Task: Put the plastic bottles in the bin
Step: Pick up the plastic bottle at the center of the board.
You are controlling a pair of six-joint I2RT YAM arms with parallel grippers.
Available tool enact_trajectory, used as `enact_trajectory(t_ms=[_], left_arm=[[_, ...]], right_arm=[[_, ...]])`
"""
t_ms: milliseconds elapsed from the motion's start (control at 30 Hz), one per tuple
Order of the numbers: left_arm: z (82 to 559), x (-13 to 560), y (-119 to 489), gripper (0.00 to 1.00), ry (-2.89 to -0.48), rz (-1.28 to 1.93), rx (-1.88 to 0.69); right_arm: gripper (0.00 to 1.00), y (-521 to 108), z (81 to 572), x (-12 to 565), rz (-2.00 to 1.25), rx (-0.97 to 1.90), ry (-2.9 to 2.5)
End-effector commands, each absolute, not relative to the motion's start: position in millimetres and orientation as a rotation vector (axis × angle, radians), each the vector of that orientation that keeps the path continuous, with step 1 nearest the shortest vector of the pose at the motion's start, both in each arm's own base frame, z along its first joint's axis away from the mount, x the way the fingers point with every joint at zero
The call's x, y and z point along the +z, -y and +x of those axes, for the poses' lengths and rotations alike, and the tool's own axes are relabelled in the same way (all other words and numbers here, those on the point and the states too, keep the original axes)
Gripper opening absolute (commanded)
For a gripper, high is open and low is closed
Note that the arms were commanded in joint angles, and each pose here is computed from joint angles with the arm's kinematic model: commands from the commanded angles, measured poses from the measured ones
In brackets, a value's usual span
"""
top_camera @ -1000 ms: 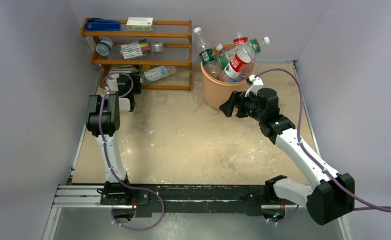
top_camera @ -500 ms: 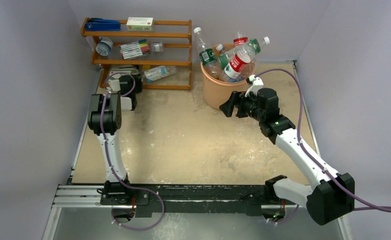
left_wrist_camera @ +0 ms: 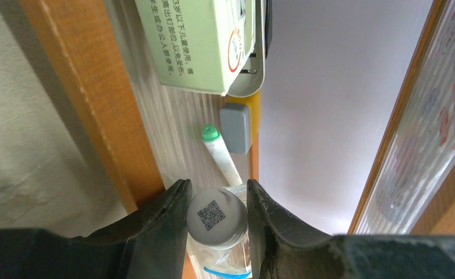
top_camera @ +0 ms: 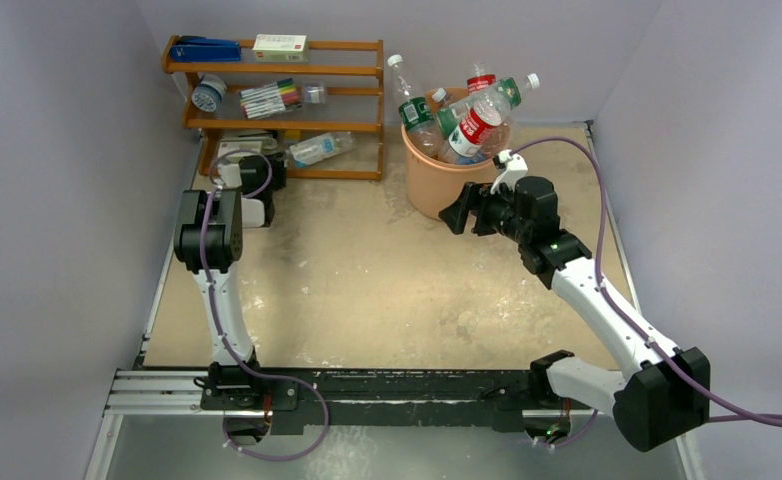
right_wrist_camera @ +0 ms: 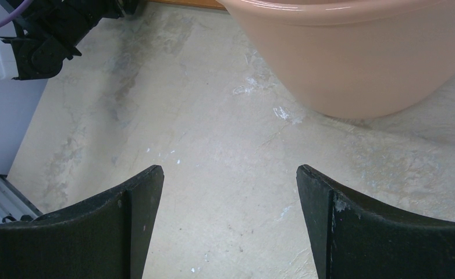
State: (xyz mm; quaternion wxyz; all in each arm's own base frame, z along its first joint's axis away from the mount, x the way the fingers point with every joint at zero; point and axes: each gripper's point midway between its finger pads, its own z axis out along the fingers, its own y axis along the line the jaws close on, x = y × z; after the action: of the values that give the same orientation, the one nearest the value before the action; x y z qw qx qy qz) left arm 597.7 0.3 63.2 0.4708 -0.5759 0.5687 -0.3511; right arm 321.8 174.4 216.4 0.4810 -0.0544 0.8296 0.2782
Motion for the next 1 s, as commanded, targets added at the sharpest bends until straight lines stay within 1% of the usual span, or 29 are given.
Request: enact_trajectory(t_ms=[0, 267, 433, 600, 967], left_arm=[[581.8, 70.9, 4.2, 0.28, -1.417, -1.421, -0.853], [559.7, 98.9, 2.9, 0.28, -1.41, -1.391, -0.856], [537.1, 112.7, 8.0, 0.28, -1.432, -1.366, -0.874], [502.3, 120.7, 14.8, 0.28, -1.476, -1.336, -0.88], [430.9, 112.6, 49.5, 0.29, -1.663, -1.228, -0.906]], right_arm=[[0.87, -170.7, 322.1, 238.8, -0.139, 0.671, -1.951], [0.87, -167.6, 315.5, 253.9, -0.138, 0.671, -1.923], [0.87, -161.5, 309.6, 267.3, -0.132, 0.651, -1.901], [0.87, -155.5, 301.6, 276.9, -0.121, 0.638, -1.888], [0.87, -138.2, 297.0, 269.4, -0.016, 0.597, -1.927]])
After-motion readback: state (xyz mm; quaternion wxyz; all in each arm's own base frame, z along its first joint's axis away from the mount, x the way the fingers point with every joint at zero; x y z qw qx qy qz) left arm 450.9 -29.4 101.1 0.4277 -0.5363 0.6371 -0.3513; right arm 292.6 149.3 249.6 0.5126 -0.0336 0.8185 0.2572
